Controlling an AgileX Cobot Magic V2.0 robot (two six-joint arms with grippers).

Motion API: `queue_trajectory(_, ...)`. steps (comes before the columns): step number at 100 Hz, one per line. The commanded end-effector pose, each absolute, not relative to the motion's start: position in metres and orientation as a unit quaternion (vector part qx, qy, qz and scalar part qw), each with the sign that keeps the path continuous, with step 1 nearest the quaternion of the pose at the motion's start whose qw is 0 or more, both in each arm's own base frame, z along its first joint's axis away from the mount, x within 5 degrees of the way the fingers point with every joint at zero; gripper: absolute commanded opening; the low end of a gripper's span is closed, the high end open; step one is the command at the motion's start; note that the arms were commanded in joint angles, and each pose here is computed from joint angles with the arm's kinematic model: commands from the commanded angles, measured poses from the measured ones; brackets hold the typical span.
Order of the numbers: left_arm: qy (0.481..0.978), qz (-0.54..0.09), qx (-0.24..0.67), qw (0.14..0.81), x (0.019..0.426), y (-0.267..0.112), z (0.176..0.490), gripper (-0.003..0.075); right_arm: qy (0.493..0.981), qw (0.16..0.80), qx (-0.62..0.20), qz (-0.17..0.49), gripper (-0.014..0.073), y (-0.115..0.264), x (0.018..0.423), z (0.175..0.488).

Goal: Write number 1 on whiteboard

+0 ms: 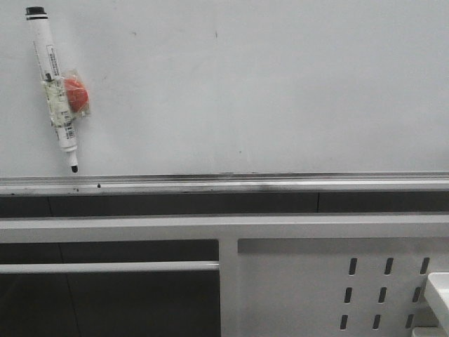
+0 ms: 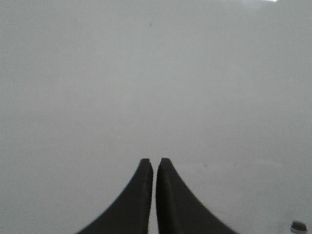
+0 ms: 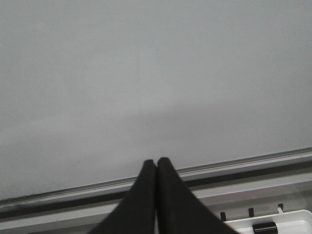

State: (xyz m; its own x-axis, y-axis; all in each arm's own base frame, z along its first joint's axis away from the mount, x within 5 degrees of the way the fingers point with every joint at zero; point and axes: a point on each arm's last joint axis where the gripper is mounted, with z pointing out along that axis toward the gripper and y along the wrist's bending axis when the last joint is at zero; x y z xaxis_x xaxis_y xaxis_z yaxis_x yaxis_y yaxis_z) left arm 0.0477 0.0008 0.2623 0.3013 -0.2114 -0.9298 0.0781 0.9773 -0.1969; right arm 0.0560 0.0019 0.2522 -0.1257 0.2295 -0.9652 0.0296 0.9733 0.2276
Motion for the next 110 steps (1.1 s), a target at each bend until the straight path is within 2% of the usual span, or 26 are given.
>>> queue_trajectory(1,0.603,-0.115,-0.062,0.787,0.049,-0.001,0.267,0.0082,0.72,0.683,0.09,0.076,-0.0069,0.001,0.057,0.268)
queue_trajectory(10,0.623,-0.122,-0.057,0.77,0.05,-0.003,0.263,0.0231,0.719,0.685,0.09,0.075,-0.0069,0.001,0.057,0.269)
queue_trajectory(17,0.594,-0.116,-0.059,0.794,0.049,-0.001,0.268,0.0282,0.713,0.692,0.086,0.067,-0.0069,0.0,0.058,0.269)
queue_trajectory(21,0.556,-0.116,-0.068,0.821,0.047,0.001,0.276,0.0281,0.707,0.699,0.086,0.064,-0.0069,-0.001,0.059,0.268)
queue_trajectory(27,0.528,-0.122,-0.08,0.836,0.044,0.003,0.281,0.0274,0.705,0.697,0.1,0.085,-0.0069,0.0,0.059,0.267)
queue_trajectory(32,0.555,-0.105,-0.062,0.823,0.049,0.001,0.278,0.0272,0.702,0.697,0.107,0.098,-0.0069,0.001,0.059,0.268)
queue_trajectory(40,0.646,-0.09,-0.03,0.758,0.063,-0.004,0.267,0.0276,0.708,0.691,0.105,0.101,-0.0069,0.001,0.06,0.27)
queue_trajectory(45,0.667,-0.092,-0.022,0.739,0.07,-0.006,0.27,0.0288,0.714,0.685,0.105,0.101,-0.0069,0.002,0.062,0.27)
queue_trajectory(59,0.666,-0.086,0.023,0.741,0.093,-0.014,0.294,0.034,0.73,0.667,0.108,0.099,-0.0069,0.001,0.068,0.267)
queue_trajectory(69,0.673,-0.103,0.053,0.73,0.111,-0.025,0.296,0.0369,0.738,0.658,0.108,0.097,-0.0069,0.001,0.072,0.266)
queue_trajectory(79,0.686,-0.131,0.067,0.712,0.127,-0.038,0.284,0.0369,0.74,0.657,0.109,0.097,-0.0069,0.001,0.072,0.266)
queue_trajectory(94,0.678,-0.167,0.098,0.709,0.143,-0.06,0.263,0.0369,0.74,0.657,0.109,0.097,-0.0069,0.001,0.072,0.266)
queue_trajectory(110,0.681,-0.203,0.091,0.697,0.149,-0.077,0.233,0.0369,0.741,0.655,0.108,0.097,-0.0069,0.001,0.072,0.265)
